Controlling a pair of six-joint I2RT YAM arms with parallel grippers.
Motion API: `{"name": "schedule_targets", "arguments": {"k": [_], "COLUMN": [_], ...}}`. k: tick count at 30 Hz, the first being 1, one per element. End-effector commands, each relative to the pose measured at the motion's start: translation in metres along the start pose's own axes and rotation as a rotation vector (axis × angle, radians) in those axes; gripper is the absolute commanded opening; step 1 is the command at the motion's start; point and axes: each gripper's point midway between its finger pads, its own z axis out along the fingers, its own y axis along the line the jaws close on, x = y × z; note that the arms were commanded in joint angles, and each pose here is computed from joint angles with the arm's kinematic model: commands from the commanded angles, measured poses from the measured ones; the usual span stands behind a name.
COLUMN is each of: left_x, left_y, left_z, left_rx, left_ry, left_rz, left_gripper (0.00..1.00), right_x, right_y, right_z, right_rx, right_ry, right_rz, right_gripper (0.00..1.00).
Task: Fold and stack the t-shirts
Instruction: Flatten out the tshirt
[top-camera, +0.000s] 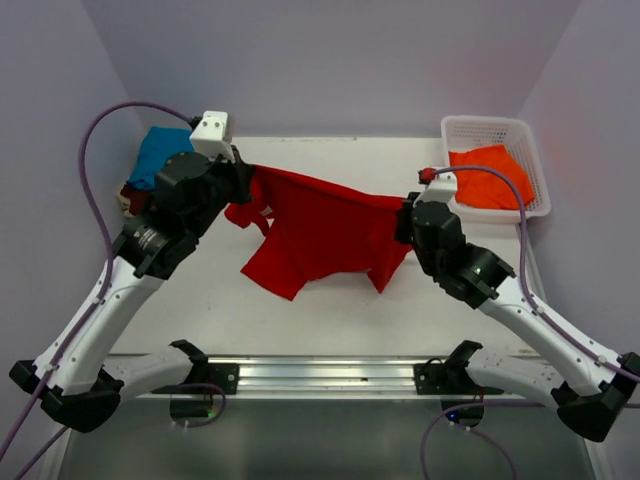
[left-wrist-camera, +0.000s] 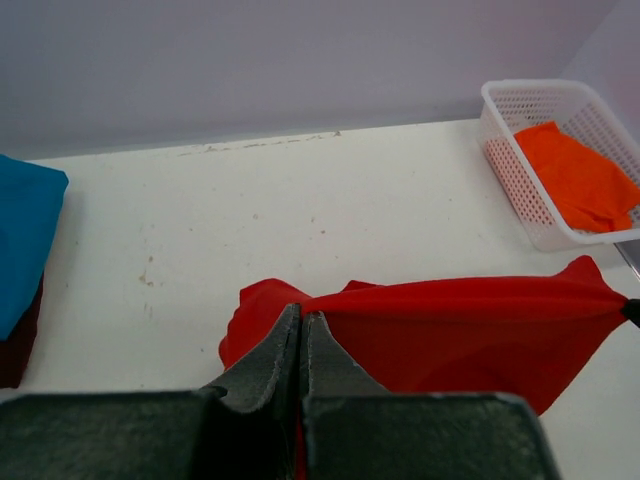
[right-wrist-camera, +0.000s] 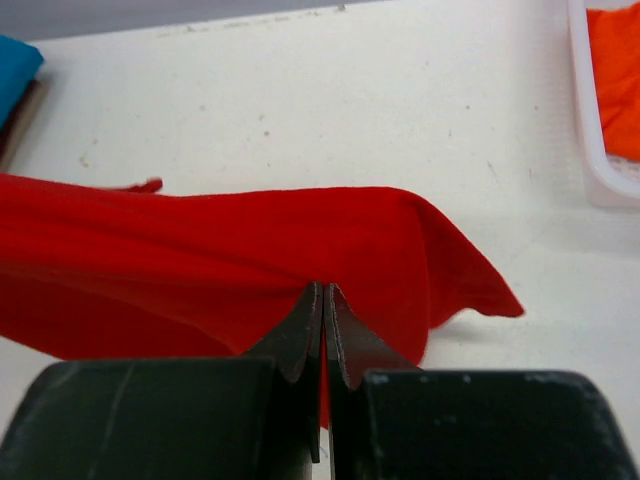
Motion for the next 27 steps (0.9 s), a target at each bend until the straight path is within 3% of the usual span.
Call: {"name": "schedule_targets", "arguments": {"k": [1,9,14,18,22,23,25,27], "left_x": [-0.039,-0.085,-0.072,-0.047,-0.014,0.016,0.04,0.095], "left_y": [0.031,0.033,0.036,0.035,0.029,0.033,0.03,0.027], "left_z": [-0.034,-0.071,-0.037,-0.014,-0.029,-0.028,-0.043,-0.048], "left_rx": [-0.116,-0.099,-0.165,-0.174,-0.094,-0.1,-0.05,-0.007], "left_ry": [-0.136,-0.236,-0.193,-0.13,-0.069,-0.002,0.042,0.183], "left_rz": [-0.015,-0.015,0.033,0.047,-0.004,-0.022,-0.053,-0.087], "left_gripper": [0.0,0.0,0.0,0.0,0.0,0.0,0.0,0.0], "right_x": [-0.012,-0.048,-0.051,-0.046,-0.01,0.008,0.032,0.059], "right_y": [-0.038,-0.037,-0.019,-0.007,0.002,-0.003,-0.004,-0.003], "right_z": [-0.009,-0.019,0.006,0.019,0.016,0.013,0.004,-0.007], "right_rx": [0.149,0.136,0.153,0.133,0.029,0.025,0.0,-0.053], "right_ry": [-0.064,-0.163,-0.129,-0.098,0.006,0.076,0.154,0.24], "right_rz": [-0.058,-0.06,-0.142,-0.144,-0.157,-0.183,-0.182,-0.179], "right_gripper": [0.0,0.0,0.0,0.0,0.0,0.0,0.0,0.0]}}
